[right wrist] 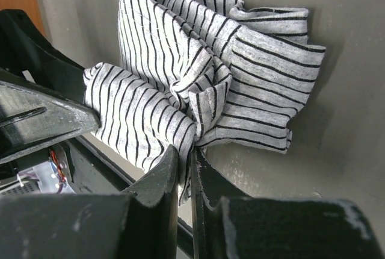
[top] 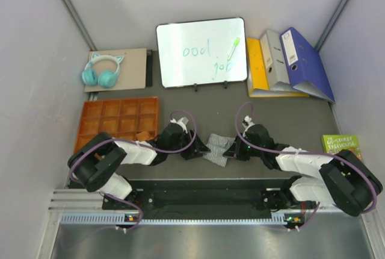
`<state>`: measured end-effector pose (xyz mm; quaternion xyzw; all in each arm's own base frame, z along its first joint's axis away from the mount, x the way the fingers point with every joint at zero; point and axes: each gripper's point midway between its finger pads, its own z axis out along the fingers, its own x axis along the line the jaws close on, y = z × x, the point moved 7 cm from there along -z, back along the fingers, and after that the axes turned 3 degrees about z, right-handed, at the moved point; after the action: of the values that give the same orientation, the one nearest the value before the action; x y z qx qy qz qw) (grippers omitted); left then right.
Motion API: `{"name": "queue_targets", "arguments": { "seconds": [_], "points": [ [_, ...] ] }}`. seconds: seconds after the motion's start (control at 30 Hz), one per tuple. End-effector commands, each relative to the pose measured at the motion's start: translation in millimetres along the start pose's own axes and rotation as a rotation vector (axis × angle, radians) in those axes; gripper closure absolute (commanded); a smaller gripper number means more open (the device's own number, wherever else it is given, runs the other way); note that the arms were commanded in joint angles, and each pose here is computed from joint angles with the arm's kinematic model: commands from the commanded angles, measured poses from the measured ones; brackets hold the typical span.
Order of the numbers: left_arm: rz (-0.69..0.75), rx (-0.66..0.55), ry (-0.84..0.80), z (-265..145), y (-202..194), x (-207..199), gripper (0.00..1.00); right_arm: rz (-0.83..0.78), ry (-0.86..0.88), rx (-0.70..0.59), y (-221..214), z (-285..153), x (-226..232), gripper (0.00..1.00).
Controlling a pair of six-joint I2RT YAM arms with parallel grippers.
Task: Roll the underwear
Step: Roll the underwear to the center of the board.
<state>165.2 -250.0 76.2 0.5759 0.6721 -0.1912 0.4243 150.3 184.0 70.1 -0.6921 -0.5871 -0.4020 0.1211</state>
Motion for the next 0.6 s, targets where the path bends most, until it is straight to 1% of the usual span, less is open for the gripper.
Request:
{"name": "queue_targets", "arguments": {
  "seconds": [0.0, 0.13, 0.2, 0.23, 0.27, 0.3, 0.33, 0.47, 0.5, 0.57],
  "points": [
    [0.062, -0.009, 0.142, -4.0, -1.4, 20.7, 0.38, -0.021, -0.129, -0.013, -2.3, 1.9, -18.8, 1.00],
    [0.075, 0.002, 0.144, 0.6, -0.6, 21.4, 0.37, -0.022, -0.127, -0.001, -2.4, 4.0, -18.2, 1.00],
    [0.101, -0.026, 0.193, 0.6, 6.7, 20.5, 0.37, -0.022, -0.121, 0.004, -2.8, 4.7, -17.8, 1.00],
    [0.125, -0.017, 0.236, -3.5, 5.8, 24.3, 0.36, -0.021, -0.120, 0.004, -2.6, 4.8, -17.9, 1.00],
    [0.146, -0.044, 0.251, -4.2, 10.5, 22.4, 0.34, -0.021, -0.120, 0.004, -2.6, 4.8, -17.9, 1.00],
    [0.156, -0.051, 0.255, -5.5, 11.8, 22.5, 0.30, -0.019, -0.123, 0.008, -3.4, 4.9, -18.3, 1.00],
    [0.161, -0.064, 0.243, -6.6, 14.5, 20.9, 0.30, -0.023, -0.123, 0.006, -2.4, 5.2, -17.5, 1.00],
    [0.137, -0.025, 0.178, 0.3, 7.3, 21.5, 0.30, -0.029, -0.131, 0.013, -1.8, 5.8, -17.8, 1.00],
    [0.122, 0.003, 0.174, 3.5, 2.8, 26.0, 0.30, -0.029, -0.129, 0.016, -2.2, 6.2, -17.6, 1.00],
    [0.101, 0.005, 0.137, 7.9, 0.0, 27.8, 0.33, -0.028, -0.125, 0.020, -2.9, 6.9, -17.7, 1.00]
  ]
}}
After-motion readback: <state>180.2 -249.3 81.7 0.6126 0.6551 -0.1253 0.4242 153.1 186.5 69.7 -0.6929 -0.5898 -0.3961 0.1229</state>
